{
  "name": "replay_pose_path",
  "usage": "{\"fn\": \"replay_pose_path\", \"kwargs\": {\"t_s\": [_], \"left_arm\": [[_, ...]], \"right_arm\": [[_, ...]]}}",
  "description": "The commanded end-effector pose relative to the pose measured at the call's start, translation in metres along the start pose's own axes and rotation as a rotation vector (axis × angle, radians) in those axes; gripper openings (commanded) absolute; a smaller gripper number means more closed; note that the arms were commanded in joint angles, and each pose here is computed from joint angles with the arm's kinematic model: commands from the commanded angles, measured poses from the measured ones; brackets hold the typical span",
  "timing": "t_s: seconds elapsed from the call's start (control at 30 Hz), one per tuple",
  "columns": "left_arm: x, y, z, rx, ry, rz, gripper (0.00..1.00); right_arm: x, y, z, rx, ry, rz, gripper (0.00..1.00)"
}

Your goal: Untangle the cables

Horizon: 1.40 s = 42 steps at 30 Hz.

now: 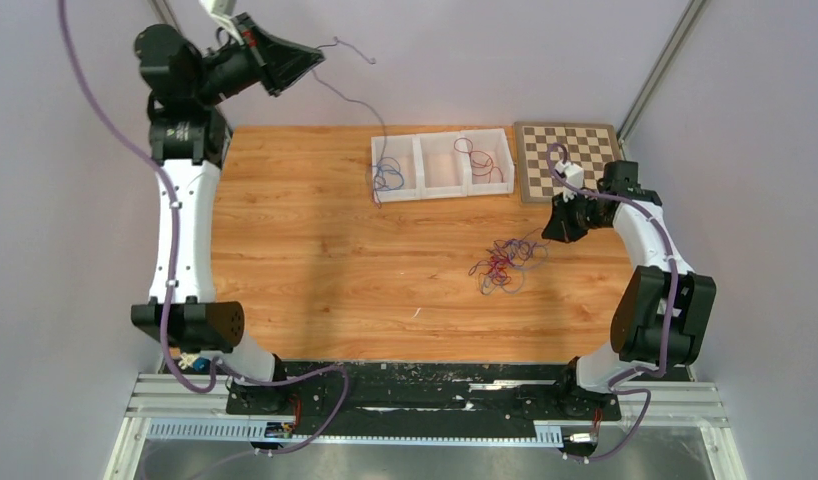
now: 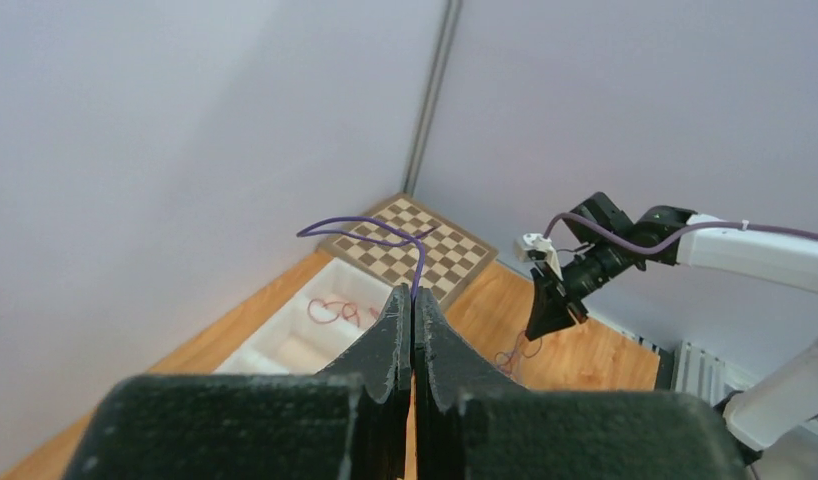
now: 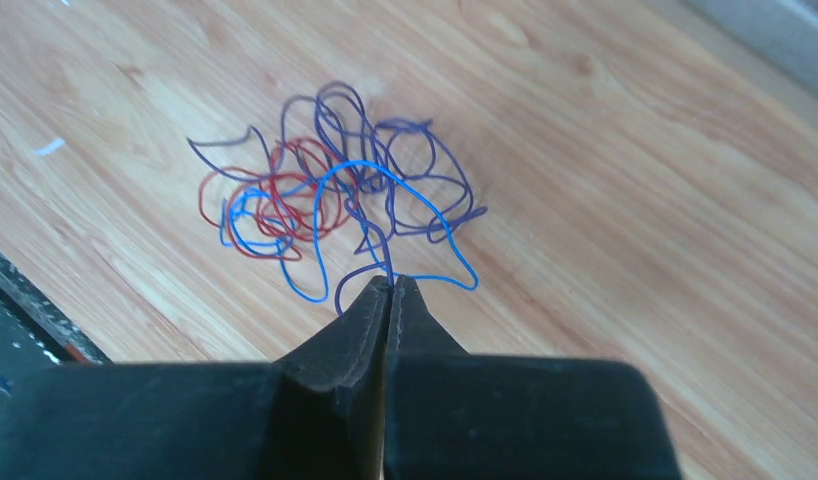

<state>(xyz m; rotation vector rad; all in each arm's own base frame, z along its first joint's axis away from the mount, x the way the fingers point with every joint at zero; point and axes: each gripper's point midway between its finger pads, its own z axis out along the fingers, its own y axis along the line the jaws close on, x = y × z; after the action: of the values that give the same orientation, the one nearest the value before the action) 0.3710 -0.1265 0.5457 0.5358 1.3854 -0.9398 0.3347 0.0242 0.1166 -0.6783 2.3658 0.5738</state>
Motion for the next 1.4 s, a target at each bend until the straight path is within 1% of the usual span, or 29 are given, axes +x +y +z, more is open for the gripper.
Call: {"fn": "replay_pose_path", "kwargs": {"t_s": [0.0, 0.03, 0.07, 0.1, 0.3, 0.47, 0.6, 0.87, 1.0, 1.03, 1.07, 1.13, 1.2, 1.37], "left_arm": [[-0.01, -0.02, 0.058, 0.106, -0.058, 0.051, 0.0], [0.001, -0.018, 0.075, 0.132, -0.048, 0.031, 0.0], [-0.006, -0.02, 0.082, 0.135, -0.069, 0.045, 0.0], [-0.004, -0.019, 0.095, 0.156, -0.08, 0.053, 0.0], [0.004, 0.001, 0.142, 0.168, -0.148, 0.07, 0.0], [0.003, 0.01, 0.163, 0.169, -0.231, 0.091, 0.0], [0.007, 0.018, 0.179, 0.163, -0.276, 0.086, 0.0], [0.039, 0.029, 0.215, 0.164, -0.312, 0.093, 0.0], [0.073, 0.048, 0.225, 0.142, -0.271, 0.08, 0.0], [0.09, 0.056, 0.227, 0.131, -0.244, 0.058, 0.0], [0.097, 0.059, 0.228, 0.13, -0.238, 0.056, 0.0], [0.124, 0.069, 0.233, 0.13, -0.192, 0.017, 0.0], [0.14, 0.075, 0.238, 0.133, -0.168, -0.014, 0.0], [0.156, 0.089, 0.246, 0.081, -0.156, -0.032, 0.0]], "right_arm": [[-0.048, 0.018, -0.019, -0.044, -0.122, 0.025, 0.0], [-0.051, 0.019, -0.02, -0.043, -0.128, 0.028, 0.0], [-0.053, 0.02, -0.022, -0.044, -0.133, 0.029, 0.0], [-0.056, 0.021, -0.023, -0.044, -0.138, 0.031, 0.0], [-0.057, 0.026, -0.023, -0.047, -0.136, 0.049, 0.0], [-0.055, 0.025, -0.017, -0.043, -0.115, 0.066, 0.0], [-0.057, 0.021, -0.015, -0.036, -0.112, 0.084, 0.0], [-0.06, 0.013, -0.013, -0.011, -0.101, 0.095, 0.0], [-0.06, 0.01, -0.013, -0.001, -0.097, 0.098, 0.0], [-0.06, 0.01, -0.012, -0.003, -0.096, 0.099, 0.0], [-0.06, 0.01, -0.012, -0.004, -0.096, 0.099, 0.0], [-0.058, 0.009, -0.01, -0.003, -0.09, 0.104, 0.0], [-0.056, 0.008, -0.009, -0.003, -0.084, 0.107, 0.0], [-0.055, 0.007, -0.008, 0.0, -0.08, 0.109, 0.0]]}}
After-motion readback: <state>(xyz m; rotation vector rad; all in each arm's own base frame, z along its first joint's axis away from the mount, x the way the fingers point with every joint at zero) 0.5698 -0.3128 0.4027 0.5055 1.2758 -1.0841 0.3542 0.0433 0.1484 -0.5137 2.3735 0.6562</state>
